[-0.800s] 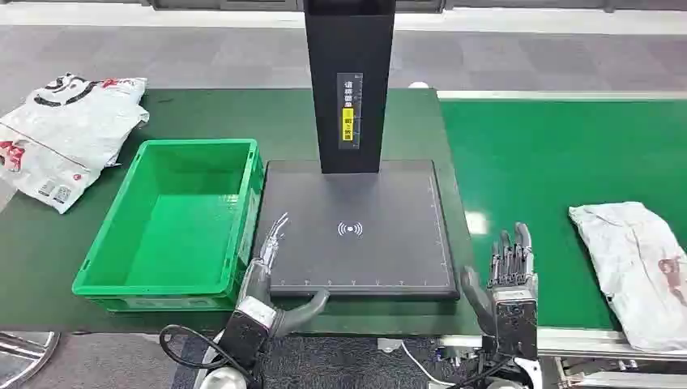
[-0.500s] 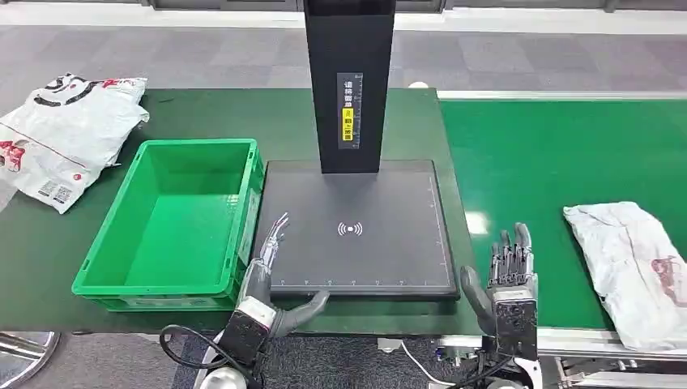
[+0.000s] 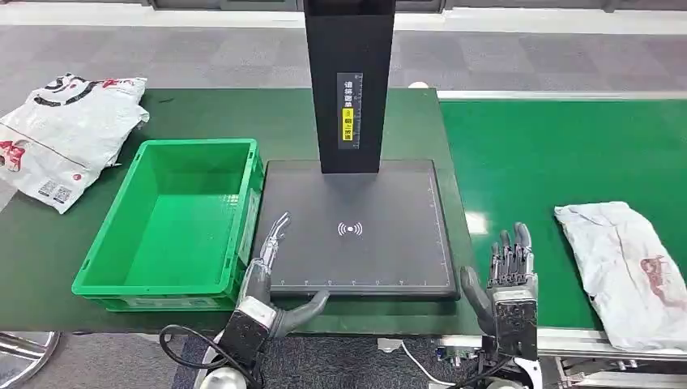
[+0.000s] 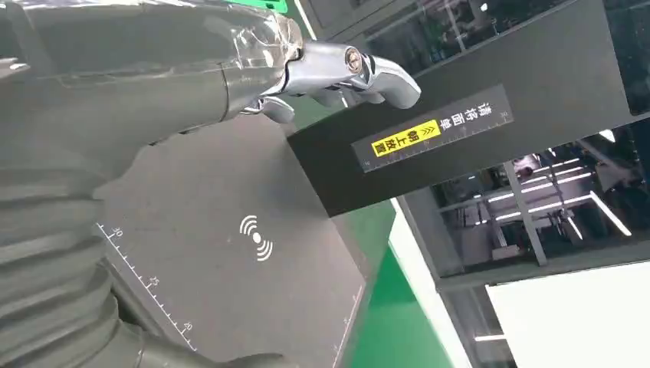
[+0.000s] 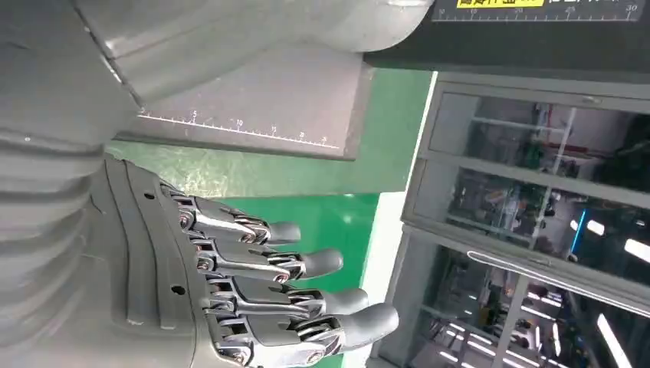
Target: Moved the parcel from conveyor to table for the left to box.
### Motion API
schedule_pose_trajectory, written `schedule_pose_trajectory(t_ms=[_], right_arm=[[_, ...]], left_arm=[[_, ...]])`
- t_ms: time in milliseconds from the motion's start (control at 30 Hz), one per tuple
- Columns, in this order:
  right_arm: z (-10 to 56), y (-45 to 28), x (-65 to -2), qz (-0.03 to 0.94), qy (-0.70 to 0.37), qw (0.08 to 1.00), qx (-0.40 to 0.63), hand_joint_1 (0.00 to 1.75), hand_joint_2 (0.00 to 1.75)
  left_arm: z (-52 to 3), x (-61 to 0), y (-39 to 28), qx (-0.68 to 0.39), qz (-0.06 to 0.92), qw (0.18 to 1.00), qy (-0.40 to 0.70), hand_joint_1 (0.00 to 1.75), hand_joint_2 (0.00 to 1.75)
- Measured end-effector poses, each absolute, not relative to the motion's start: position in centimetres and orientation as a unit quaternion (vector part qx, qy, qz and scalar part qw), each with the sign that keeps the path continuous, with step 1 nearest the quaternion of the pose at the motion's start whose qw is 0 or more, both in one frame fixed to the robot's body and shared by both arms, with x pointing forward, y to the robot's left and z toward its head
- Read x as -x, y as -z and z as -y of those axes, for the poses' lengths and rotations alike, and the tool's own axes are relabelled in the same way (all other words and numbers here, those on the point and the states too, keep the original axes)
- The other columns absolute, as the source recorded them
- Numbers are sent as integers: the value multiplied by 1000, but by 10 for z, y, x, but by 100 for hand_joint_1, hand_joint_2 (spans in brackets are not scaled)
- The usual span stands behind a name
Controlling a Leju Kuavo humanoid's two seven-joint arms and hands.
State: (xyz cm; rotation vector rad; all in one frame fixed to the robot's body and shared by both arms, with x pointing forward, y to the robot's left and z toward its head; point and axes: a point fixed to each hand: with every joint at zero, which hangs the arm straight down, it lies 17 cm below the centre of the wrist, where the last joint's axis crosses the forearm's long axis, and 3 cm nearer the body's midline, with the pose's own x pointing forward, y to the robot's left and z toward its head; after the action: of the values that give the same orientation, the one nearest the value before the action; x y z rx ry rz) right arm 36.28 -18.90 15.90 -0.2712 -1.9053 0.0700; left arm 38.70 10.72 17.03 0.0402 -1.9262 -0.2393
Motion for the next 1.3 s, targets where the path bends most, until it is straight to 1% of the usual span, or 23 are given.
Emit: schedule_pose_trajectory(t_ms=[233,267,333,367,400,433,467,533,633,833,867,900,933,967,1000,1033,1067,1100,1133,1200,1233,1267,1300], right_arm=[[191,-158,-363,809,-31,574,123,0,175],[201,-151,-366,794,-37,586,160,0,175],[256,-133,-377,719,-68,617,312,0,175],[284,-129,-381,678,-103,615,389,0,175],[309,-130,-383,633,-158,591,474,0,175],[324,-134,-386,601,-218,550,537,0,175],[335,-132,-389,561,-268,523,583,0,175],[353,-120,-391,506,-305,506,628,0,175],[370,-107,-394,490,-305,513,635,0,175],[380,-93,-396,477,-322,514,636,0,175],[377,-85,-398,482,-330,527,618,0,175],[366,-70,-400,498,-338,557,572,0,175],[347,-52,-400,529,-343,599,494,0,175],[303,-42,-398,598,-335,633,361,0,175],[266,-51,-391,669,-298,637,240,0,175],[243,-76,-384,736,-226,623,138,0,175],[241,-104,-380,785,-143,597,78,0,175],[257,-123,-381,809,-65,581,62,0,175],[283,-128,-385,806,12,587,79,0,175],[324,-113,-388,761,96,626,138,0,175],[337,-108,-385,743,98,638,178,0,175],[342,-108,-385,734,73,639,216,0,175],[343,-111,-385,723,20,635,272,0,175]], left_arm=[[-107,-387,-170,-17,819,565,102,0,175],[-108,-387,-170,-20,818,565,102,0,175],[-112,-388,-169,-28,817,567,102,0,175],[-116,-388,-169,-31,816,568,100,0,175],[-120,-389,-168,-34,816,569,98,0,175],[-123,-388,-167,-37,815,571,96,0,175],[-125,-388,-167,-38,814,571,95,0,175],[-128,-388,-168,-41,815,571,93,0,175],[-131,-387,-166,-43,814,572,91,0,175],[-136,-386,-165,-47,813,574,87,0,175],[-134,-386,-166,-42,813,573,90,0,175],[-131,-386,-167,-36,816,570,94,0,175],[-128,-388,-169,-31,818,566,97,0,175],[-126,-391,-171,-29,820,563,98,0,175],[-124,-394,-171,-27,821,562,100,0,175],[-123,-396,-172,-26,822,560,101,0,175],[-122,-397,-172,-26,822,560,101,0,175],[-122,-398,-171,-25,822,560,101,0,175],[-122,-398,-170,-25,821,562,102,0,175],[-122,-398,-169,-25,820,563,102,0,175],[-122,-397,-168,-26,819,564,103,0,175],[-122,-397,-167,-27,818,565,103,0,175],[-122,-397,-167,-27,817,567,103,0,175]])
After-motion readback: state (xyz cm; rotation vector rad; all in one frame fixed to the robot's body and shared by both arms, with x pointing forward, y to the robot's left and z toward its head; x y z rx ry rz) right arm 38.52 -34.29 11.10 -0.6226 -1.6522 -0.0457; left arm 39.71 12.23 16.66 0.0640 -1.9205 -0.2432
